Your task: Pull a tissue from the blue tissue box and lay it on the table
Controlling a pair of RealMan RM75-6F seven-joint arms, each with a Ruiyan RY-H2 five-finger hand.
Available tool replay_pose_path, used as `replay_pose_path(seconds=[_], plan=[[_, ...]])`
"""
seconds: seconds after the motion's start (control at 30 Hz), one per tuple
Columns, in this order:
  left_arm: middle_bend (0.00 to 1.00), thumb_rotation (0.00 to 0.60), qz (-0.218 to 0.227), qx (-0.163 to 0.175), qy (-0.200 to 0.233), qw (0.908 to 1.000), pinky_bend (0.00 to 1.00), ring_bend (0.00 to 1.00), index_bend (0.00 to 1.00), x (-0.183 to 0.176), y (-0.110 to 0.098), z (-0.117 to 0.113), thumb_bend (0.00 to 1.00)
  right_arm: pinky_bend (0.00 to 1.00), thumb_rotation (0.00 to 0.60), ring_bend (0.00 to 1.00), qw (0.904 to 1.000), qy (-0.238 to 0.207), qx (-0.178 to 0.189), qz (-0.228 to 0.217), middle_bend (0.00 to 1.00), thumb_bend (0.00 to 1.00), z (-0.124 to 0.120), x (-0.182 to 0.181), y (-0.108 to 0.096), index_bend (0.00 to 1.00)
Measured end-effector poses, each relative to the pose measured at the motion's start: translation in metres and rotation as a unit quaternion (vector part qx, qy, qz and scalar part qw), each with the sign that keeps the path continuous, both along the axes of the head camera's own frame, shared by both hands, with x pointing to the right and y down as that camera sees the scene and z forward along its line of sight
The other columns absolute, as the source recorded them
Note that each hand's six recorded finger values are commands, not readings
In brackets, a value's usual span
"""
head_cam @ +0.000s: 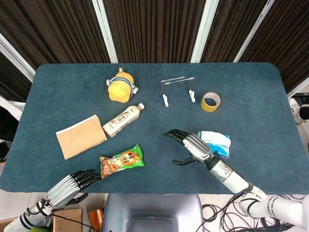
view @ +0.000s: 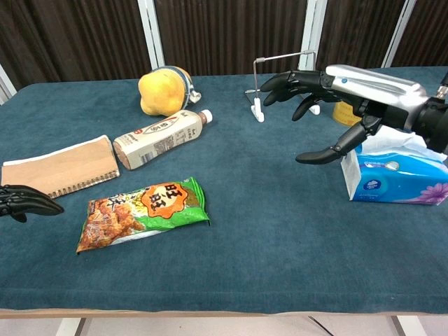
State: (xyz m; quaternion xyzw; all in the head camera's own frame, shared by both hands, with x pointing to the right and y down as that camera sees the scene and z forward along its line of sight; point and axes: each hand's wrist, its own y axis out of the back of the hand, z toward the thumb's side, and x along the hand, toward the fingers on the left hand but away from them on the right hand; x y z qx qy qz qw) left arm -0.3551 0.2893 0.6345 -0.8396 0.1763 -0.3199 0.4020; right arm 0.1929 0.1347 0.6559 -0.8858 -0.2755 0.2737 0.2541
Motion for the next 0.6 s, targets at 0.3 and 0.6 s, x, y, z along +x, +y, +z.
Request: replay_pose_path(seconds=[0.3,0.6], plan=[[0.20,0.600,-0.002,0.000,-0.003,1.0000,0.35,0.15,0.16,-0.0013,-0.0012,0.0003,0.43,0.27,0.600,0.10,1.0000,0.006,0.004,0.001,0.17,0.12,0.0001,0.0011,-0.0002,0.19],[0.21,0.600,-0.004,0.003,-0.005,1.0000,0.35,0.18,0.18,-0.0025,-0.0029,-0.0001,0.43,0.26,0.600,0.10,0.9997,0.024,0.008,0.006,0.17,0.12,0.0022,0.0052,-0.0013,0.22]])
